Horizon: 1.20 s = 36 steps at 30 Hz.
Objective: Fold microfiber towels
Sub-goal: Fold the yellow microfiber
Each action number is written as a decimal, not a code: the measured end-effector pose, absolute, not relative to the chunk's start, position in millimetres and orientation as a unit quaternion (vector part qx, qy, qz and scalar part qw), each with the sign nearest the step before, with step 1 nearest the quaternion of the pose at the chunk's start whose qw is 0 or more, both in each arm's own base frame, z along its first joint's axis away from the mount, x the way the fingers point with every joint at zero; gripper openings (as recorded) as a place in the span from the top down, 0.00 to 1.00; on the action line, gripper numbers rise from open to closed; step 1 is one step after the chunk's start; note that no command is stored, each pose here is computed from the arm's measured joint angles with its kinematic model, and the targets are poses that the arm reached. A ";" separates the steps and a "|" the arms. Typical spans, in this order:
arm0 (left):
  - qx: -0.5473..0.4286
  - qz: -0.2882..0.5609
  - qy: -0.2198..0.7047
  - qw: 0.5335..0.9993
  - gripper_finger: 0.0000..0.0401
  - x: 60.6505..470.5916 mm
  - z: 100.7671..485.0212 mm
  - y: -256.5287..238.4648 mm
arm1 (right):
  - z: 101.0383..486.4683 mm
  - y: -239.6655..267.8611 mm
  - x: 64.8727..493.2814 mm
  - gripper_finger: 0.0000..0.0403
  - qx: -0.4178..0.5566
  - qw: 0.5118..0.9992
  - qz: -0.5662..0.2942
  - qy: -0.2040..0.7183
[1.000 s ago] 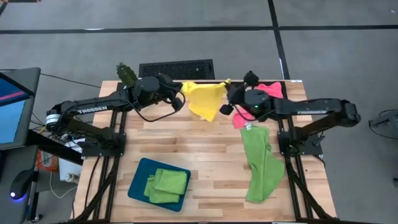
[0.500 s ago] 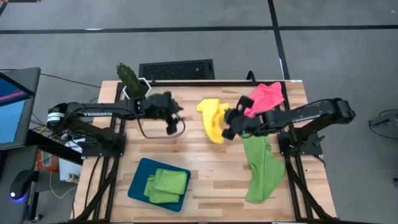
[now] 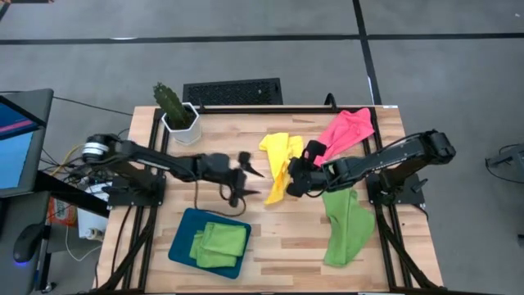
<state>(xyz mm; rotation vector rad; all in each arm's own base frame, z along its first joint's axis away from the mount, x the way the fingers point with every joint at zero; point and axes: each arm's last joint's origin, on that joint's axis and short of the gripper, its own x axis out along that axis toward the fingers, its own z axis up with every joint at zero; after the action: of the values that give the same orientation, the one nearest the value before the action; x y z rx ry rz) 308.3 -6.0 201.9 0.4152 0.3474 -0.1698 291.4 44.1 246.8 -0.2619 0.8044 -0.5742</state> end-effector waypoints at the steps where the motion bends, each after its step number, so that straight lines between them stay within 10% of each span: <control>1: 0.213 -0.093 0.179 0.956 0.38 316.7 196.5 -9.1 | 246.8 44.9 291.2 0.99 -0.126 0.872 -0.274 0.385; 36: 0.276 -0.081 0.308 0.907 0.46 357.0 116.1 -50.5 | 250.9 54.9 288.7 0.99 -0.125 0.883 -0.259 0.372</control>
<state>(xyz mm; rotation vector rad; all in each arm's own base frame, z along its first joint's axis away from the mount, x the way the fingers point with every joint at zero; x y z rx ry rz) 357.0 -50.5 116.1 0.5689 0.6366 -0.1675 288.7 54.9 250.9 -0.2610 0.7747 -0.5389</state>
